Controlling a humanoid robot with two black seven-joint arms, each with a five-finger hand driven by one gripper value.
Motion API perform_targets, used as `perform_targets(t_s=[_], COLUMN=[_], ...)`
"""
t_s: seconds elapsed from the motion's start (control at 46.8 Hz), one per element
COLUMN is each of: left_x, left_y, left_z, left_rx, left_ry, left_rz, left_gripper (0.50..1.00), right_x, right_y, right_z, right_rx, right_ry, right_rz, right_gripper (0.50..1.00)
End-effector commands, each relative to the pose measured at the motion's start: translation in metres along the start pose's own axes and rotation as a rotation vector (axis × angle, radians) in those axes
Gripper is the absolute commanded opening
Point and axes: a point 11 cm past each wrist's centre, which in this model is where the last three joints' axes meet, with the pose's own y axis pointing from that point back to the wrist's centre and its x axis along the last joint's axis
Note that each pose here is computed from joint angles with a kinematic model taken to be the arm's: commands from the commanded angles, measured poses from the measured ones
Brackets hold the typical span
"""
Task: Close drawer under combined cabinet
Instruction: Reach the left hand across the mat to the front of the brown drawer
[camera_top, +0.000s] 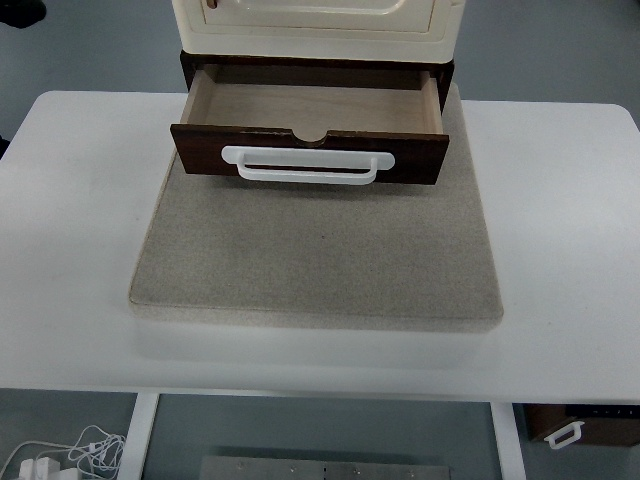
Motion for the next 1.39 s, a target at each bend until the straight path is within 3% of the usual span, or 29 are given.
perform_targets(t_s=[0.0, 0.257, 0.684, 1.026, 1.368], left_x=[-0.025, -0.085, -0.163, -0.174, -0.165], left_y=[-0.005, -0.009, 0.017, 0.043, 0.038], left_z=[-0.013, -0.07, -0.154, -0.225, -0.243], left_rx=[0.056, 0.263, 0.558, 0.822, 1.005], left_ry=[-0.041, -0.129, -0.223, -0.343, -0.397], left_rz=[-0.075, -0.261, -0.547, -0.619, -0.579], left_gripper=[0.996, 0.996, 0.996, 0.996, 0.999], right_x=[0.0, 0.0, 0.0, 0.0, 0.0], right_y=[0.0, 0.0, 0.0, 0.0, 0.0], right_z=[0.0, 0.0, 0.0, 0.0, 0.0], right_rx=[0.0, 0.0, 0.0, 0.0, 0.0], right_ry=[0.0, 0.0, 0.0, 0.0, 0.0], right_rz=[0.0, 0.0, 0.0, 0.0, 0.0], right_gripper=[0.952, 0.952, 0.952, 0.952, 0.952])
